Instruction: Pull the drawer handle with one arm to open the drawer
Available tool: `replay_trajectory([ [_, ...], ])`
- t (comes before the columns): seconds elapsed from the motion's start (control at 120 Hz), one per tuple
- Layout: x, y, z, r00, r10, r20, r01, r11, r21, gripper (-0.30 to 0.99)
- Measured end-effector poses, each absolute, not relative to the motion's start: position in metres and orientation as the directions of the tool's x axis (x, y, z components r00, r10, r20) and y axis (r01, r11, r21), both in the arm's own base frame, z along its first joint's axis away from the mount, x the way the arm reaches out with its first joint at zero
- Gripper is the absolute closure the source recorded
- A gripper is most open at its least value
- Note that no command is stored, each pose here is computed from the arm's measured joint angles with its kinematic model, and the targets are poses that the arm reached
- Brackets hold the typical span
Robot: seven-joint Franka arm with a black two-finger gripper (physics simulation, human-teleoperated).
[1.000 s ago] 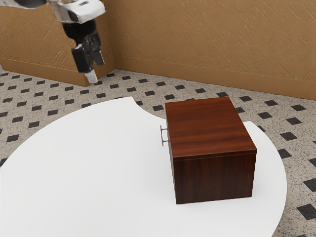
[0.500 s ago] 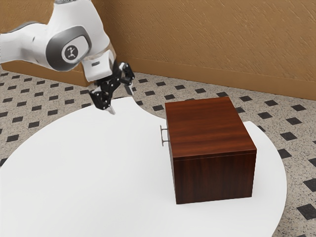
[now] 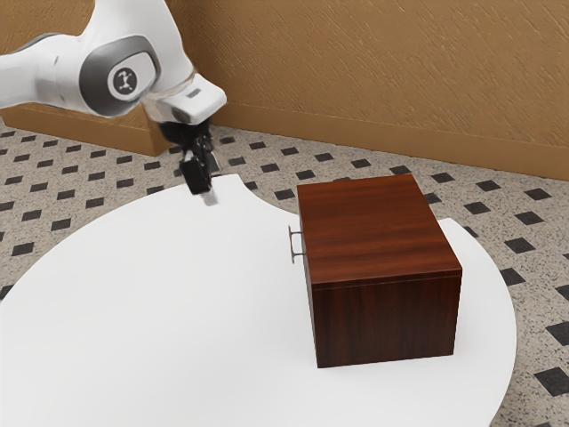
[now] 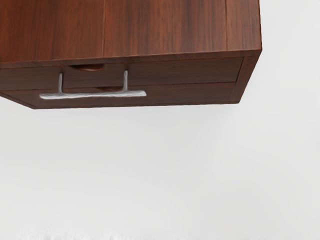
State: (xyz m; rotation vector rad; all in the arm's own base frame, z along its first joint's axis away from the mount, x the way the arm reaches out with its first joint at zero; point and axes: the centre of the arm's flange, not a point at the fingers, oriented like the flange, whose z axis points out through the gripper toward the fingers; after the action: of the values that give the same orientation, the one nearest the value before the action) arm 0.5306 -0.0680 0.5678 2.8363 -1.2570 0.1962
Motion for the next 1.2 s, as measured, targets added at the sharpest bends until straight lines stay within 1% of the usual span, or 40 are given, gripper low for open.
replay_trajectory([
  [0.067,0.529,-0.062,0.563,0.778,-0.622,0.087,-0.626,-0.780,0.023,0.00],
  [0.125,0.531,-0.064,0.556,0.842,-0.533,0.082,-0.538,-0.842,0.047,0.00],
  [0.2,0.536,-0.070,0.551,0.897,-0.430,0.098,-0.437,-0.897,0.066,0.00],
  [0.3,0.553,-0.074,0.535,0.954,-0.270,0.129,-0.281,-0.957,0.072,0.00],
  [0.458,0.571,-0.081,0.521,0.985,-0.015,0.169,-0.033,-0.994,0.101,0.03],
  [0.517,0.574,-0.085,0.518,0.982,0.063,0.177,0.042,-0.992,0.117,0.05],
  [0.633,0.582,-0.095,0.506,0.963,0.210,0.169,0.185,-0.971,0.150,0.17],
  [0.75,0.589,-0.100,0.495,0.928,0.340,0.153,0.311,-0.932,0.186,0.24],
  [0.933,0.609,-0.076,0.466,0.827,0.551,0.109,0.516,-0.822,0.240,0.29],
  [1.2,0.632,-0.078,0.434,0.713,0.700,0.045,0.664,-0.694,0.278,0.36],
])
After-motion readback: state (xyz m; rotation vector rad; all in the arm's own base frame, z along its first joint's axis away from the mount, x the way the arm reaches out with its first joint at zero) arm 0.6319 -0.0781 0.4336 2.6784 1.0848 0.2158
